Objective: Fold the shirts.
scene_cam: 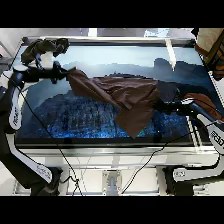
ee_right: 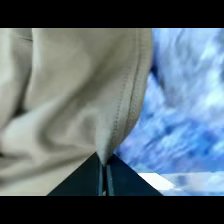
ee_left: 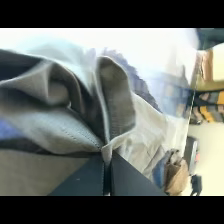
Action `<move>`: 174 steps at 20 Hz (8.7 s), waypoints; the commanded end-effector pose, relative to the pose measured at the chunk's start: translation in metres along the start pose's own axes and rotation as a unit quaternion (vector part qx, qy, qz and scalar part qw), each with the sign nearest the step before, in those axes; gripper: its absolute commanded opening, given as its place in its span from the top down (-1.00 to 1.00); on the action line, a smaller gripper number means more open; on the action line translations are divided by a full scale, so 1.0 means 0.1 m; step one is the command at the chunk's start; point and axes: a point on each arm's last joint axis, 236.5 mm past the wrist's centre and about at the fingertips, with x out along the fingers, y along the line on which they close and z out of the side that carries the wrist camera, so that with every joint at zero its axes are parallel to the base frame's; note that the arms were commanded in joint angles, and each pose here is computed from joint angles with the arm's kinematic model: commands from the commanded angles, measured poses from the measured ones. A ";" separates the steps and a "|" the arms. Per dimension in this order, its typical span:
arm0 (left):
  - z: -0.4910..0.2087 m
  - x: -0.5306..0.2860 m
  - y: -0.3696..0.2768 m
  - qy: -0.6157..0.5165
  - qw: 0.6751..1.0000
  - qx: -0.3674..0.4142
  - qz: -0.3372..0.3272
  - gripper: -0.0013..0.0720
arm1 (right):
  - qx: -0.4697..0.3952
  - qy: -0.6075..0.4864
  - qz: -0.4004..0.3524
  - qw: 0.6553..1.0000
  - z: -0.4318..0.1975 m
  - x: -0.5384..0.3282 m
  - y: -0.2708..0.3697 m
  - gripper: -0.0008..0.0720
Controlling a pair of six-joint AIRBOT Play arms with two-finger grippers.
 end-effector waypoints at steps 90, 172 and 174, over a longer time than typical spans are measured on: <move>-1.94 -1.26 -0.35 0.199 0.933 0.249 0.168 -0.28 | -0.254 0.096 -0.038 0.962 -0.78 -1.63 0.62 -0.30; 0.14 -1.54 -1.48 -0.224 0.910 0.312 0.155 0.93 | -0.218 -0.314 0.140 0.913 1.88 -2.49 1.65 0.91; 0.13 -1.69 -1.74 -0.229 0.902 0.334 0.148 0.93 | -0.242 -0.319 0.129 0.907 1.93 -2.82 1.72 0.91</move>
